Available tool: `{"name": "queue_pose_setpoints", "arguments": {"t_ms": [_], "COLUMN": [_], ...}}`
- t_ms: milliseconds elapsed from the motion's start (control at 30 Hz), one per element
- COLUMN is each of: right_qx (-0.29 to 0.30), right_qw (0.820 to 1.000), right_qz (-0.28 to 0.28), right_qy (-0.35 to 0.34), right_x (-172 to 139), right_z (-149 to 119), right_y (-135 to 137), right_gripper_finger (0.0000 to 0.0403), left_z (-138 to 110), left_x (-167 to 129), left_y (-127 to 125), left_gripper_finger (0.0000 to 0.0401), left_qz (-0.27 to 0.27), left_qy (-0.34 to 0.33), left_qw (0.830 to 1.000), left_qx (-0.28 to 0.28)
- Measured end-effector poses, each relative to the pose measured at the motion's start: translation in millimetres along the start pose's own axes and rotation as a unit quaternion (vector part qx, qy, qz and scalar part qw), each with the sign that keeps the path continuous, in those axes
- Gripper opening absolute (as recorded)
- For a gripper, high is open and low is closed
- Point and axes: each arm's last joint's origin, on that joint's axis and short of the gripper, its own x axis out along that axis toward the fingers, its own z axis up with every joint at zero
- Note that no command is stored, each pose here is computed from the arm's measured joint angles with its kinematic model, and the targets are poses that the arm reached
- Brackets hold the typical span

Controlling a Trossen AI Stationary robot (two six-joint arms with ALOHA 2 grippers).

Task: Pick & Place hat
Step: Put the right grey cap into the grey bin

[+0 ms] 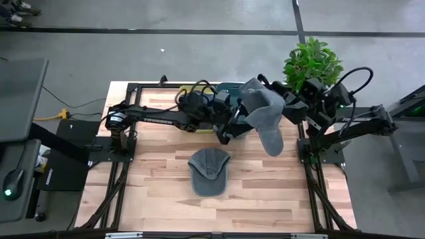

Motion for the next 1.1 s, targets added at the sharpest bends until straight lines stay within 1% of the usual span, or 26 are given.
{"name": "queue_pose_setpoints", "arguments": {"t_ms": [267, 367, 433, 533, 667, 800, 833, 933, 1100], "right_qx": [-0.005, -0.003, -0.005, -0.005, -0.003, -0.001, -0.002, -0.001, -0.002], "right_qw": [1.000, 1.000, 1.000, 1.000, 0.999, 0.999, 0.999, 0.999, 0.999], "right_qz": [-0.016, -0.024, -0.026, -0.027, -0.035, -0.042, -0.043, -0.044, -0.048], "right_qy": [0.003, 0.006, 0.005, 0.004, 0.012, 0.016, 0.016, 0.018, 0.025], "right_x": [-1.6, -2.3, -2.6, -2.7, -2.8, -2.9, -2.9, -3.0, -3.2], "right_z": [1.4, 1.4, 1.9, 2.2, 0.3, -0.7, -0.7, -1.0, -2.5], "right_y": [-4.9, -7.4, -8.2, -8.4, -9.8, -10.7, -10.8, -10.9, -11.9], "right_gripper_finger": [0.0000, 0.0000, 0.0000, 0.0000, 0.0000, 0.0000, 0.0000, 0.0000, 0.0000], "left_z": [-1.4, -2.6, -2.5, -2.5, -2.3, -3.1, -3.1, -3.3, -4.5], "left_x": [1.2, 1.7, 1.7, 1.7, 1.5, 1.4, 1.4, 1.4, 1.4], "left_y": [-4.6, -6.1, -6.2, -6.0, -4.5, -3.3, -3.0, -2.8, -2.1], "left_gripper_finger": [0.0232, 0.0224, 0.0207, 0.0170, 0.0102, 0.0020, 0.0012, 0.0015, 0.0007], "left_qz": [-0.011, -0.009, -0.009, -0.009, 0.003, 0.016, 0.019, 0.023, 0.029], "left_qy": [0.003, 0.003, 0.003, 0.003, 0.000, 0.000, -0.001, -0.001, 0.003], "left_qw": [1.000, 1.000, 1.000, 1.000, 1.000, 1.000, 1.000, 1.000, 1.000], "left_qx": [-0.002, -0.004, -0.004, -0.004, -0.004, -0.008, -0.007, -0.008, -0.011]}}
